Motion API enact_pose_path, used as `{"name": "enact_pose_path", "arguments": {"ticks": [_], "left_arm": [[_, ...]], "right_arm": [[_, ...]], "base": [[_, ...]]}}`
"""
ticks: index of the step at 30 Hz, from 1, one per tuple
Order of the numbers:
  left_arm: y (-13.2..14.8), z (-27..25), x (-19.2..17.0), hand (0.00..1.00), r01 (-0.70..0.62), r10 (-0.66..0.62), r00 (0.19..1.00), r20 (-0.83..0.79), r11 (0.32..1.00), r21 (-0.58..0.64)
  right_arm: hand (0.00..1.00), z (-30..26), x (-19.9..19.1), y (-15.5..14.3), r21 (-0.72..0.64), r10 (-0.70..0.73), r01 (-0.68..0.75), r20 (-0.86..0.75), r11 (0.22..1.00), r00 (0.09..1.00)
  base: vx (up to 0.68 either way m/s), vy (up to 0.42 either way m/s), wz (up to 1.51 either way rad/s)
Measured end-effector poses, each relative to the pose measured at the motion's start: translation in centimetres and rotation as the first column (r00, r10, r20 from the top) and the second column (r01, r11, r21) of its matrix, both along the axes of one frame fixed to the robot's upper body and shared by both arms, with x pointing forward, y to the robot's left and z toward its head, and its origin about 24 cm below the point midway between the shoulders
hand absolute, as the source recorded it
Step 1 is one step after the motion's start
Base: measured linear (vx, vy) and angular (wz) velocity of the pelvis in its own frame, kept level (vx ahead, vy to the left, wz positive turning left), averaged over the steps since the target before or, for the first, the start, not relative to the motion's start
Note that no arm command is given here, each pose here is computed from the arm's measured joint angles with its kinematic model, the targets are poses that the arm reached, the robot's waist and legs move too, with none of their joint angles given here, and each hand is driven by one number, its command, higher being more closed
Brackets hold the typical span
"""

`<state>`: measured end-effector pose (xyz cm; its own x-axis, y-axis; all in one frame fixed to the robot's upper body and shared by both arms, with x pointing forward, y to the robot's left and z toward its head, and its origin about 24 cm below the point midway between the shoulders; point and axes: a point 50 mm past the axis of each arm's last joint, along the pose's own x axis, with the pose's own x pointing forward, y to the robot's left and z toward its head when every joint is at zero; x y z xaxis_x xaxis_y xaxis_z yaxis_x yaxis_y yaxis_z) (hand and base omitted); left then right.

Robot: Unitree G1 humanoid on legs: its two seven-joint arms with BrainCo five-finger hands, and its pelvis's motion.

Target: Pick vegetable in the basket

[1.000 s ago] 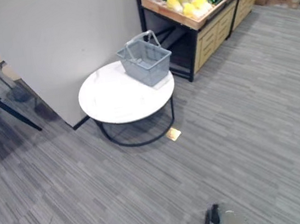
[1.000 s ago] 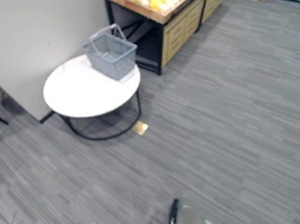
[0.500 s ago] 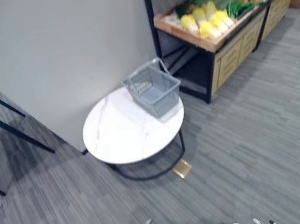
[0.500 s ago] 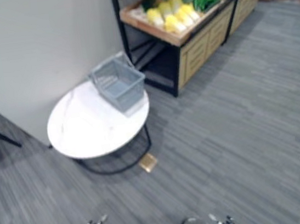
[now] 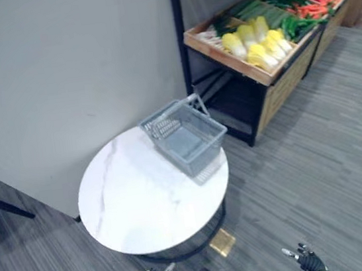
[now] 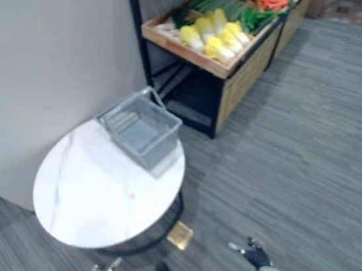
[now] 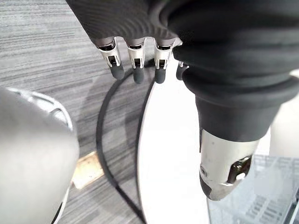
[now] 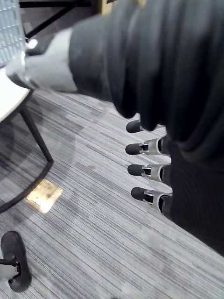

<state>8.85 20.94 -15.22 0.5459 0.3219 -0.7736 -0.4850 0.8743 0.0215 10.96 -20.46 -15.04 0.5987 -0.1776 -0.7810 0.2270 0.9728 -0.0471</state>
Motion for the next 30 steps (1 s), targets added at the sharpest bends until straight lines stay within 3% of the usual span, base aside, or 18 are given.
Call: {"name": "enact_pose_path", "arguments": {"ticks": [3, 8, 15, 19, 24, 27, 30], "left_arm": [[0.0, -0.3, -0.7, 0.0, 0.079, -0.079, 0.996, -0.052, 0.997, 0.013], [-0.2, -0.4, -1.0, 0.0, 0.095, -0.094, 0.994, -0.06, 0.995, 0.009], [0.6, 0.1, -1.1, 0.0, 0.017, -0.017, 1.0, -0.003, 1.0, 0.016], [-1.5, -0.5, -1.3, 0.0, 0.003, -0.004, 1.0, -0.024, 0.999, -0.04], [-0.1, -0.5, -2.0, 0.0, -0.058, 0.058, 0.997, -0.056, 0.998, 0.0], [-0.2, -0.6, -2.0, 0.0, -0.049, 0.049, 0.997, -0.065, 0.999, 0.004], [-0.1, -0.5, -2.0, 0.0, -0.047, 0.047, 0.997, -0.065, 0.999, 0.01]], "right_arm": [[0.0, -0.1, -0.1, 0.5, 0.017, 0.036, -0.036, 0.0, 0.999, 0.999], [0.0, 0.2, 0.4, 0.6, 0.013, 0.057, -0.057, 0.024, 0.998, 0.998], [0.0, 0.0, 0.3, 2.2, 0.056, 0.058, -0.06, 0.032, 0.997, 0.998], [0.0, 0.6, 0.8, -0.9, -0.031, 0.076, -0.075, 0.029, 0.997, 0.997], [0.0, 0.4, 1.2, 0.4, -0.031, 0.208, -0.208, 0.012, 0.978, 0.978], [0.0, 2.0, 3.3, 0.0, -0.079, 0.251, -0.243, 0.111, 0.967, 0.962], [0.0, 4.8, 5.6, -1.1, -0.222, 0.348, -0.3, 0.23, 0.928, 0.909]], "base": [[0.48, 0.119, 0.25], [0.37, -0.076, 0.72], [0.32, -0.383, 0.94], [0.24, -0.474, 0.54], [0.29, -0.401, 0.65], [0.1, -0.103, 0.34], [0.03, -0.073, 0.42]]}}
